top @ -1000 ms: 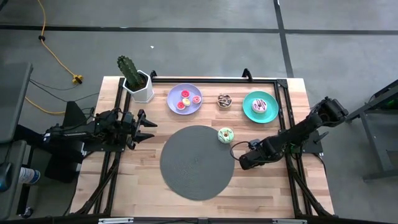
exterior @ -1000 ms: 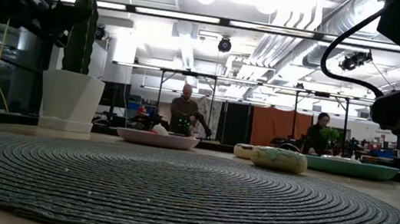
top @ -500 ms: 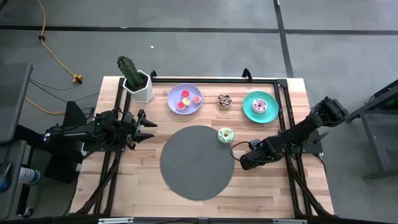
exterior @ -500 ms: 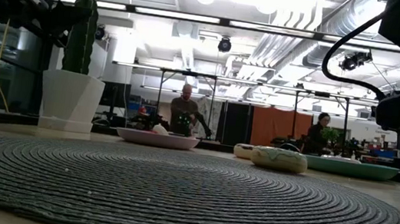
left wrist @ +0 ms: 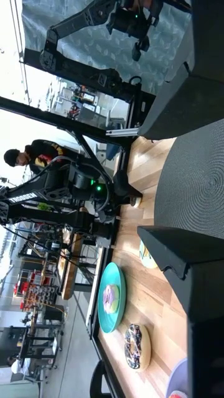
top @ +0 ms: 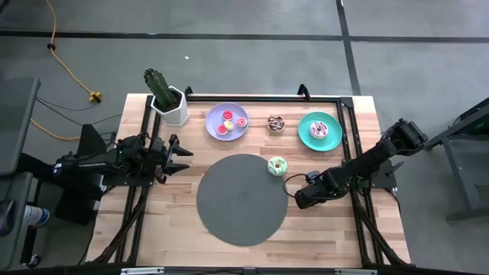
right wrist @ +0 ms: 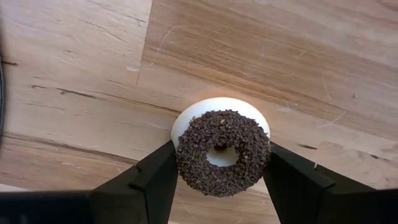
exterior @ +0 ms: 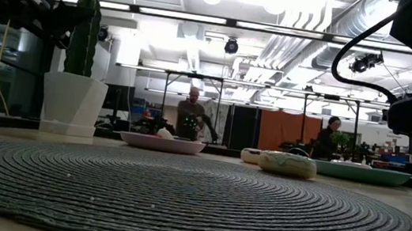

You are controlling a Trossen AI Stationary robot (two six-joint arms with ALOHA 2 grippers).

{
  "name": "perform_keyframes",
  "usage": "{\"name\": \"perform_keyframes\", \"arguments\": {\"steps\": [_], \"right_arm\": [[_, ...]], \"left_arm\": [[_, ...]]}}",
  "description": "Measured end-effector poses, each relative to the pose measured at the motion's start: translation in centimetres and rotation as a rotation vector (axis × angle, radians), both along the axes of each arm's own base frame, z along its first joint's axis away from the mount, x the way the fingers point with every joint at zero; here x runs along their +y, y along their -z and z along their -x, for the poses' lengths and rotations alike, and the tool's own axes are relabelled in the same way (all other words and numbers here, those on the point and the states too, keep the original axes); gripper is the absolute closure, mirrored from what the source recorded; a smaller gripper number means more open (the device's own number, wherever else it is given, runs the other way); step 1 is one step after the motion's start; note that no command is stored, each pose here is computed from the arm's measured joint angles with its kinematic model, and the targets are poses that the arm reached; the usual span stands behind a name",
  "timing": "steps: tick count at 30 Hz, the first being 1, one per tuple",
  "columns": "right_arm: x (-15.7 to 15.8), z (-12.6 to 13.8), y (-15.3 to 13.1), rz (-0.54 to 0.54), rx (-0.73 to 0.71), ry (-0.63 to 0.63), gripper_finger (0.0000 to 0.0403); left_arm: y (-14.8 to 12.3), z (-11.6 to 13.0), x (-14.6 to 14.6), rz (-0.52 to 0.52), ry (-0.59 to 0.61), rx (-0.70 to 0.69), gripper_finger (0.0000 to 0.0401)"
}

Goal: Pick & Place donuts
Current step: Put the small brown and white doughnut on the purple plate

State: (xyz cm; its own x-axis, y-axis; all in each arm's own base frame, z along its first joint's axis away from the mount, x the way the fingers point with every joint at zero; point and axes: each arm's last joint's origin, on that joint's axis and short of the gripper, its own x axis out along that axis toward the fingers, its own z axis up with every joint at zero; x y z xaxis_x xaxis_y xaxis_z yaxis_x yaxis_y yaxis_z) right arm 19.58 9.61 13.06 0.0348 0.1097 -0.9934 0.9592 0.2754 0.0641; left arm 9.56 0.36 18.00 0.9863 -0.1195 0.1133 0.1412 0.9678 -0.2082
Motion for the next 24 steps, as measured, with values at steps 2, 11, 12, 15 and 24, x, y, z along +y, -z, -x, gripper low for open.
{"name": "perform_keyframes", "arguments": {"steps": [2,11,12,15,24], "right_arm": [[0.0,0.0,0.0,0.001,0.001,-0.001,0.0192],[0.0,0.0,0.0,0.004,0.004,-0.002,0.0198],[0.0,0.0,0.0,0.004,0.004,-0.003,0.0198],[0.0,0.1,-0.1,0.002,-0.001,-0.003,0.0199],[-0.4,0.1,-1.6,0.048,-0.129,0.020,0.0199]], "left_arm": [[0.0,0.0,0.0,0.000,0.000,0.000,0.0171],[0.0,0.0,0.0,0.000,0.000,0.000,0.0171],[0.0,0.0,0.0,0.000,0.000,0.000,0.0171],[0.0,0.0,0.0,0.000,0.000,0.000,0.0171],[0.0,0.0,0.0,0.000,0.000,0.000,0.0171]]}}
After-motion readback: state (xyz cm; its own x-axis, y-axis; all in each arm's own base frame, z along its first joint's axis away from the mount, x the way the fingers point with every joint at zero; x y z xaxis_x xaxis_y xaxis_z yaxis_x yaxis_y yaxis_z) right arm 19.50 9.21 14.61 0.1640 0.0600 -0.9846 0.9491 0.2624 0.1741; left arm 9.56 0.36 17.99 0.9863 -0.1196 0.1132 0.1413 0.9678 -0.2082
